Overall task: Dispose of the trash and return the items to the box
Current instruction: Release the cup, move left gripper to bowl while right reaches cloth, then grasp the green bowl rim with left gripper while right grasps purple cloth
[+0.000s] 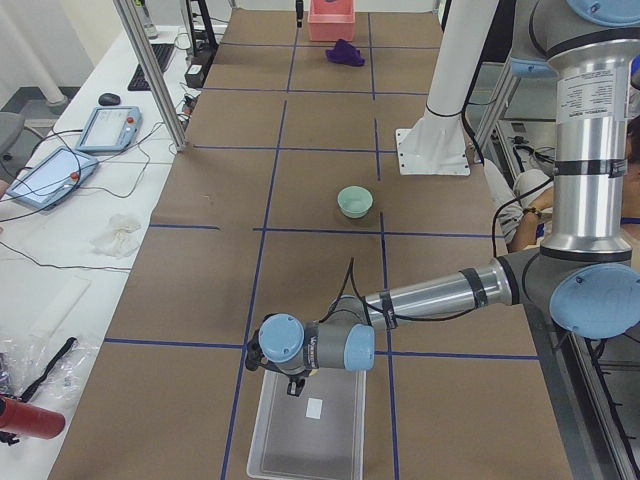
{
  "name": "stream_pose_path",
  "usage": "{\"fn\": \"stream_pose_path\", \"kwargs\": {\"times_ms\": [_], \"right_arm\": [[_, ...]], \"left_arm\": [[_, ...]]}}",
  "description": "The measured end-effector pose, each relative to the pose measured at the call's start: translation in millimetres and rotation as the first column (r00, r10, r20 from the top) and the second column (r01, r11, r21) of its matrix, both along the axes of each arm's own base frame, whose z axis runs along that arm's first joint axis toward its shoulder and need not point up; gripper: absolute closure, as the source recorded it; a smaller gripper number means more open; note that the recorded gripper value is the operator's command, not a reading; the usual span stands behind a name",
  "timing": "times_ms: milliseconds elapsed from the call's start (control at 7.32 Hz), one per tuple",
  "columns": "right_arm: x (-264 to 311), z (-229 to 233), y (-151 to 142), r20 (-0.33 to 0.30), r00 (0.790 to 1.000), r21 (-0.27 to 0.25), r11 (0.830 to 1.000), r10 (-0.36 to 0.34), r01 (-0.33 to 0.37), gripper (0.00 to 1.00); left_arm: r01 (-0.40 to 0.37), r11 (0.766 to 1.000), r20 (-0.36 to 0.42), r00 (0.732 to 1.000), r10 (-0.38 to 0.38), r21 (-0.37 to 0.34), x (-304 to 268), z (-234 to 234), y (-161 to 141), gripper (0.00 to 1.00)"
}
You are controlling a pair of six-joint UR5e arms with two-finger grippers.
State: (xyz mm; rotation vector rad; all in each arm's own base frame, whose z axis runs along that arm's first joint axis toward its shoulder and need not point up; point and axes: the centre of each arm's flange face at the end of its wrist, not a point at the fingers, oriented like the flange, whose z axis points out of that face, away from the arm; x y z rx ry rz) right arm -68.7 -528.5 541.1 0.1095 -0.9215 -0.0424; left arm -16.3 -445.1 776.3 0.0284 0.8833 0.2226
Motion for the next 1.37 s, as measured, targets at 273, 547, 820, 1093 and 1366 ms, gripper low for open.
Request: {"fn": "stream_pose_path", "kwargs": {"times_ms": [273, 547, 820, 1093, 1366], "right_arm": [[-21, -3, 44, -0.002, 1.000, -0.074, 0.997, 0.004, -0.004, 0.00], [-24, 30, 82, -0.035, 0.999, -0.161, 0.987, -0.009, 0.003, 0.00], [-17, 64, 116, -0.064, 0.998, -0.251, 0.968, -0.007, -0.009, 0.00], [-16, 82, 137, -0.081, 0.997, -0.316, 0.949, -0.005, -0.020, 0.00], [-30, 87, 146, -0.088, 0.996, -0.361, 0.932, -0.019, -0.014, 0.00]], "left_arm": [[-0.005, 0.999, -0.005, 1.000, 0.006, 0.043, 8, -10, -6, 0.10], [0.051, 0.995, -0.018, 0.999, -0.050, 0.085, 10, -65, -23, 0.01], [0.108, 0.985, -0.036, 0.994, -0.104, 0.137, 8, -127, -40, 0.01], [0.219, 0.966, -0.076, 0.975, -0.210, 0.141, 11, -204, -70, 0.01], [0.281, 0.956, -0.120, 0.955, -0.270, 0.085, 43, -266, -83, 0.01]]}}
